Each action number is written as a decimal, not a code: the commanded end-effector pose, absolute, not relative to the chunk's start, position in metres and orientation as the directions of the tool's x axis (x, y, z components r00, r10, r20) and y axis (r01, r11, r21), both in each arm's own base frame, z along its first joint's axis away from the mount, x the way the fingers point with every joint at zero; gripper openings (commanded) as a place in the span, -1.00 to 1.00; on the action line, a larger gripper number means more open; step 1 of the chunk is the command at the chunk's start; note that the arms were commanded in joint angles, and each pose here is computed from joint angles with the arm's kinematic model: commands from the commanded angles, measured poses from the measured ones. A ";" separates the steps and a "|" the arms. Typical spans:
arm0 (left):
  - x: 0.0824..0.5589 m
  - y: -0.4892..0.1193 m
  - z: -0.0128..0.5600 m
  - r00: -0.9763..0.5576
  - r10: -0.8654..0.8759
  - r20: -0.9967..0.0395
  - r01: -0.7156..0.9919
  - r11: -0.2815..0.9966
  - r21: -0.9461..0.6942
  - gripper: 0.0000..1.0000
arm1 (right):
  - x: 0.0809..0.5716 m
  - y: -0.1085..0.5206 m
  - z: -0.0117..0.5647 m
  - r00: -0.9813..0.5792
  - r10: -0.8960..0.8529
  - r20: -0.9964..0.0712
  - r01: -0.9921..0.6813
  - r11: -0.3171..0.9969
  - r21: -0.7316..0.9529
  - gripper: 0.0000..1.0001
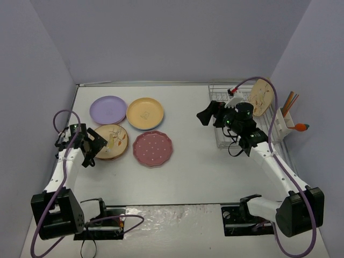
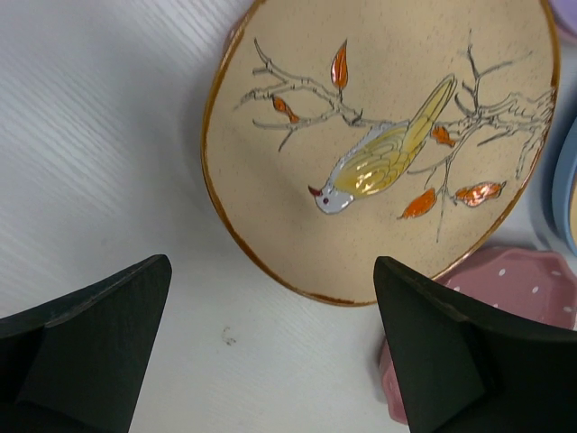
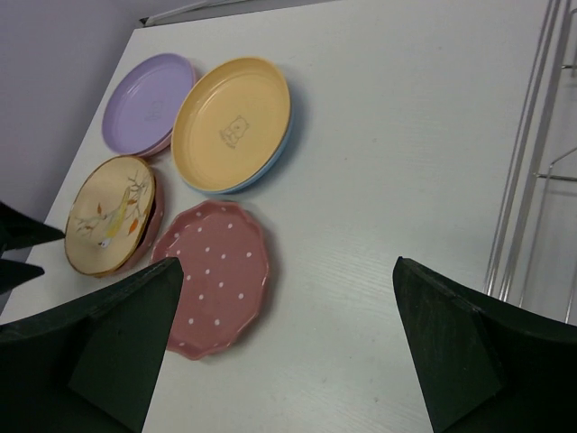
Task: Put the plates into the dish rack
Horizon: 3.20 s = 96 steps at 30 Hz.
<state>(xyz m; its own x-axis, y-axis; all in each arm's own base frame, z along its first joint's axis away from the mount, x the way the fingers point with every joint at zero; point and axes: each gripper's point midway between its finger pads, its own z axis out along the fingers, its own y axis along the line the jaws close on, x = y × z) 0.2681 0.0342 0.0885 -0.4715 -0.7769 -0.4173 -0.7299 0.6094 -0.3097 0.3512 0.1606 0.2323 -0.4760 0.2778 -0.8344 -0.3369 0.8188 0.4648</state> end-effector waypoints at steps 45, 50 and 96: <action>0.280 0.054 0.075 -0.504 -0.796 -0.334 -0.739 0.598 -0.310 -1.00 | 0.308 0.200 0.255 -0.428 0.234 -0.873 -0.539 0.709 0.455 1.00; 0.272 0.045 0.080 -0.504 -0.813 -0.292 -0.747 0.579 -0.326 -1.00 | 0.307 0.204 0.256 -0.438 0.234 -0.868 -0.544 0.700 0.463 1.00; 0.236 -0.032 0.052 -0.484 -0.875 0.002 -0.730 0.403 -0.552 -0.53 | 0.300 0.231 0.250 -0.456 0.199 -0.868 -0.575 0.679 0.457 1.00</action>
<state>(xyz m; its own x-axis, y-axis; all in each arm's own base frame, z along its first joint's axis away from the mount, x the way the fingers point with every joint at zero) 0.2310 -0.0348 0.0539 -0.4678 -0.8831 0.0364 -0.7475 0.3733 -0.5495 0.2904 0.2234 0.2141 -0.5516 0.1612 -0.8184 -0.5159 0.7050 0.4866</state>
